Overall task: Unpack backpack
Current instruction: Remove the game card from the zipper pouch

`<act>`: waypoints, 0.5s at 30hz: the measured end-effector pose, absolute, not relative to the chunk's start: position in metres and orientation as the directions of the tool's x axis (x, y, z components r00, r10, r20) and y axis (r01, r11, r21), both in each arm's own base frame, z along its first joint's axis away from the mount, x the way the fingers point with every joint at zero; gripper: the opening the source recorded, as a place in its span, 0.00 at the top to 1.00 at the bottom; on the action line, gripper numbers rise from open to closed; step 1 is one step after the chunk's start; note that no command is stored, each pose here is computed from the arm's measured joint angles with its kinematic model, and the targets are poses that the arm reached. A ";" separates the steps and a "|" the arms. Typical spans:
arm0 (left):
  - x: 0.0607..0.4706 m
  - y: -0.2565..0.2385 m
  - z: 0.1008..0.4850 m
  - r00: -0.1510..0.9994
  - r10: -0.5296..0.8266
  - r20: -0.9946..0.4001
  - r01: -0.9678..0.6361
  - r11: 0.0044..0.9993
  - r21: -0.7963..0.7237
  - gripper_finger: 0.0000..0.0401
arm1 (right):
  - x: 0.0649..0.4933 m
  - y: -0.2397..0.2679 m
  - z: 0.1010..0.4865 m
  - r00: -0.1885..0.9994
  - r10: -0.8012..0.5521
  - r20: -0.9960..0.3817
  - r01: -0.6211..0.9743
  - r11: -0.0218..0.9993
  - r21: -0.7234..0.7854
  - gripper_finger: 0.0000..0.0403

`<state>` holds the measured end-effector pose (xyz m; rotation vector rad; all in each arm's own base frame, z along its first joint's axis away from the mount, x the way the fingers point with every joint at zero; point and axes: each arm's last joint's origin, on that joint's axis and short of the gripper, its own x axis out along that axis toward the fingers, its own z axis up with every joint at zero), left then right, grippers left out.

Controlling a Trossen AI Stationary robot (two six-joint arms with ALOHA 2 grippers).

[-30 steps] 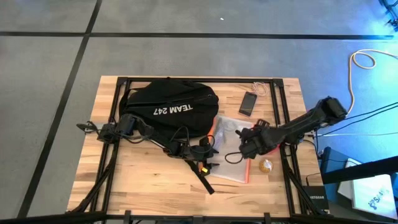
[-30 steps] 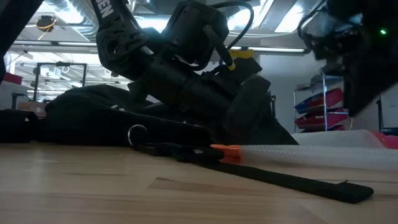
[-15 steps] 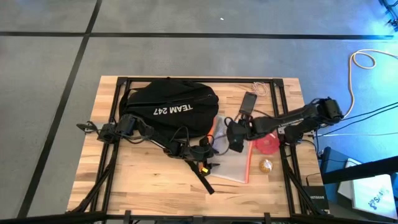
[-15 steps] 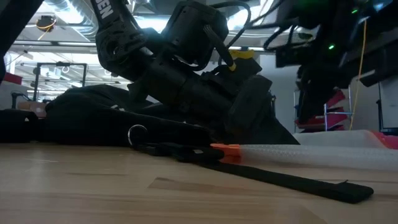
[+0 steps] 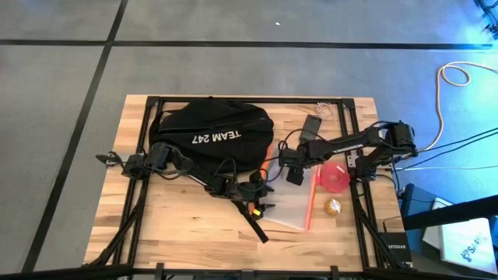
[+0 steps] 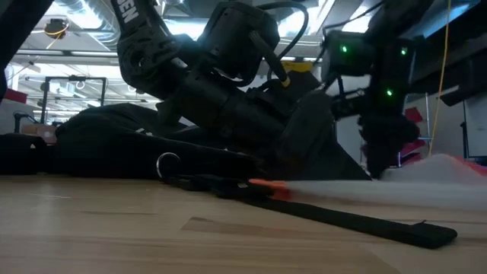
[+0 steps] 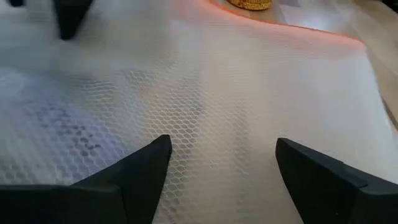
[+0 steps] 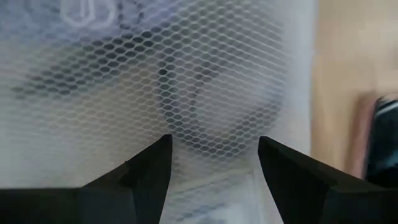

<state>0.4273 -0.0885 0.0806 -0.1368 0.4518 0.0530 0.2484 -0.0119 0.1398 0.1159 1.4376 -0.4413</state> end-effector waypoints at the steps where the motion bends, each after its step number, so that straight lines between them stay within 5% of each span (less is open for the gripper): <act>1: 0.427 -0.088 0.081 0.898 0.022 -0.439 -0.081 0.990 -0.116 0.30 | 0.247 -0.011 0.138 0.057 -0.221 -0.974 0.358 0.915 -0.187 0.45; 15: 0.427 -0.087 0.080 0.896 0.033 -0.442 -0.095 0.988 -0.119 0.30 | 0.211 -0.009 0.158 -0.061 -0.181 -0.982 0.396 0.898 -0.190 0.45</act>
